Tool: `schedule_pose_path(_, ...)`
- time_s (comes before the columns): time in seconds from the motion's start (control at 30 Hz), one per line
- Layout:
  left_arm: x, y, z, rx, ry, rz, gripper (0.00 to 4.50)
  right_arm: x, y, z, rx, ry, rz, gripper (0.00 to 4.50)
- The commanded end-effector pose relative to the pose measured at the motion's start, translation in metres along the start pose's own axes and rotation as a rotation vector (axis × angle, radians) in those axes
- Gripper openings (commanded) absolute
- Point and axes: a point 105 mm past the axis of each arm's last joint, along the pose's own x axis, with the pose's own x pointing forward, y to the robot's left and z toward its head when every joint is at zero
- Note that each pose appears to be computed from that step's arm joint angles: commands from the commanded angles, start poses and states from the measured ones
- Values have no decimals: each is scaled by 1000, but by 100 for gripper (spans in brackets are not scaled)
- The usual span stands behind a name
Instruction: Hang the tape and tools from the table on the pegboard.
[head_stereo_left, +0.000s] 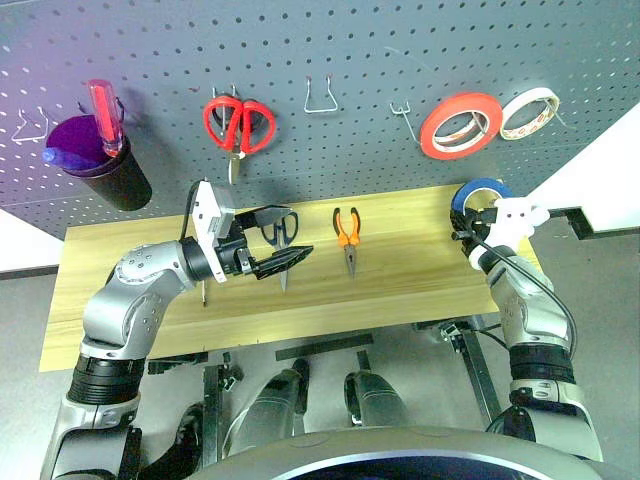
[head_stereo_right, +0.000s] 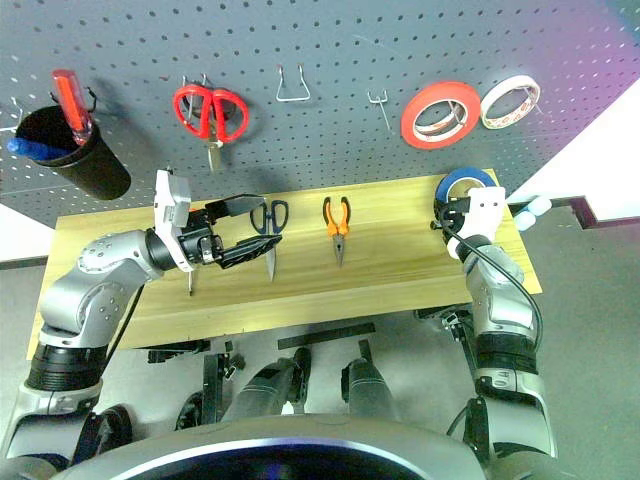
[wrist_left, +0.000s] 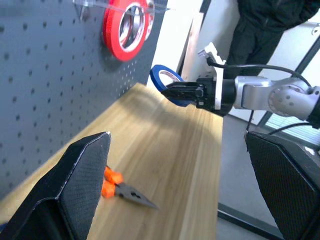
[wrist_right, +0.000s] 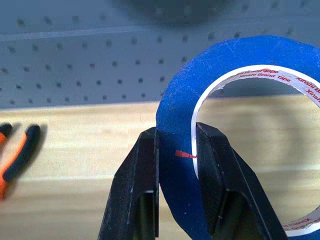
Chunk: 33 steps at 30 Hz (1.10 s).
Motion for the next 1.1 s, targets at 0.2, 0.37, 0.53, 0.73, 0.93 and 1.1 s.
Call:
schedule_pose_path(0.2,3,3,8,45,-31,-10,450,-21,34,28,-9,-104,129,69)
schedule_pose_path(0.37,4,7,9,55,-37,-12,450,-25,59,49,13,-167,205,69)
schedule_pose_path(0.53,5,6,9,36,-42,-17,450,-26,80,64,-1,-194,274,69)
schedule_pose_path(0.73,-2,5,6,30,-26,-9,450,-25,87,81,-4,-235,293,69)
schedule_pose_path(0.93,-5,5,4,22,-26,10,450,-27,93,89,-2,-258,307,69)
schedule_pose_path(1.1,-8,5,1,15,-21,23,450,-29,104,94,2,-279,343,69)
